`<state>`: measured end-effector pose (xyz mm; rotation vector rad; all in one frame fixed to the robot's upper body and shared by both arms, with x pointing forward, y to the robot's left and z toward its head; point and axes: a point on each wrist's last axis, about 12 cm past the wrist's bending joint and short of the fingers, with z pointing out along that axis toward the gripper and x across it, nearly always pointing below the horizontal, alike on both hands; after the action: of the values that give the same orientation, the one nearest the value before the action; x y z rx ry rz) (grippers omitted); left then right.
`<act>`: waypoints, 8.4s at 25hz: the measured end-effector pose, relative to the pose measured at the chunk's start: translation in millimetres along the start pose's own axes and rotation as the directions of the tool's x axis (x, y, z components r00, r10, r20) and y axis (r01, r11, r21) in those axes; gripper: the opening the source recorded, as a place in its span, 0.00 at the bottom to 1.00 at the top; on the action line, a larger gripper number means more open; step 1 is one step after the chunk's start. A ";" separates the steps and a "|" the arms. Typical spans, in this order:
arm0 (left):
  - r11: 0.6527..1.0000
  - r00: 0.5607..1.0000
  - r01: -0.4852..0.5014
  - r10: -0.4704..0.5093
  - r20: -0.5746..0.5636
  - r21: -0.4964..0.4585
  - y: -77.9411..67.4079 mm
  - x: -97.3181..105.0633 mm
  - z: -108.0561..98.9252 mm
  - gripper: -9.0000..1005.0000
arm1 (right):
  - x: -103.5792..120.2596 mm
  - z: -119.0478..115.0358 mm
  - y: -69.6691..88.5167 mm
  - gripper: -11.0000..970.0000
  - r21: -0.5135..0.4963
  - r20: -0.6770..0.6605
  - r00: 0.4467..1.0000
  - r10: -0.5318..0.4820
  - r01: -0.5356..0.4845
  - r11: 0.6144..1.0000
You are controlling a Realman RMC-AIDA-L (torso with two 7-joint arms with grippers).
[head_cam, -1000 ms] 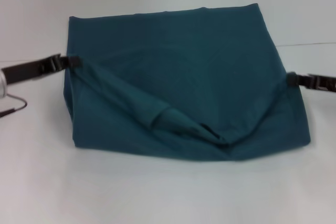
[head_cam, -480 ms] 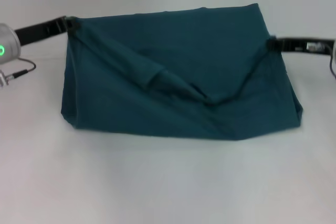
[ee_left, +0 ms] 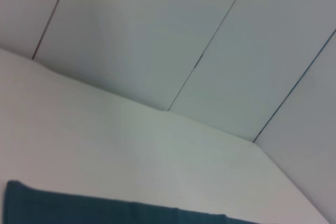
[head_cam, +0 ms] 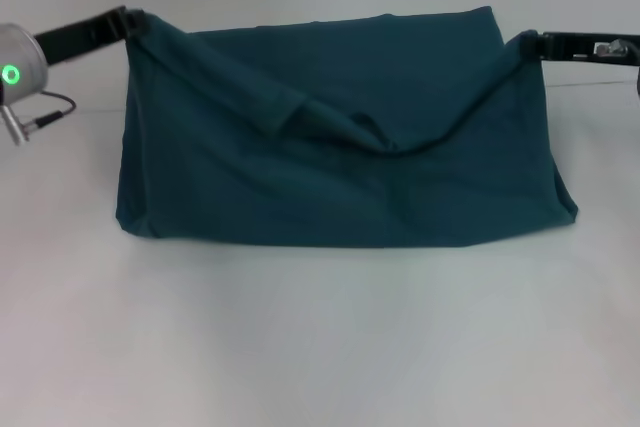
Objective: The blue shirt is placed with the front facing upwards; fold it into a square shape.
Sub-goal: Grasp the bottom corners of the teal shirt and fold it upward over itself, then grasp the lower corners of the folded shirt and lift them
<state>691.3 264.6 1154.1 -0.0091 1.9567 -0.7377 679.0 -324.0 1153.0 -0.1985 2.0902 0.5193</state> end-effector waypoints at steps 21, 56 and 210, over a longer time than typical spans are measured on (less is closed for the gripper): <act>0.998 0.999 0.034 -0.035 -0.018 -0.048 0.4 23.3 6.4 0.01 | 19.9 14.2 -1.0 0.04 0.072 -0.039 0.999 0.022 -0.019 0.997; 0.997 0.998 0.053 -0.051 0.035 -0.059 13.3 31.8 -10.4 0.44 | 25.7 4.8 -12.0 0.45 0.118 -0.018 0.999 0.047 -0.045 0.992; 0.954 0.901 -0.301 0.291 -0.321 0.020 11.8 121.5 -37.8 0.02 | 94.3 -34.7 -9.3 0.04 -0.003 -0.245 0.953 0.176 -0.182 0.983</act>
<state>603.6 254.8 1061.7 0.4071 2.2114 -0.5307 604.1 -341.8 1087.7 -0.0908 2.3569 0.6580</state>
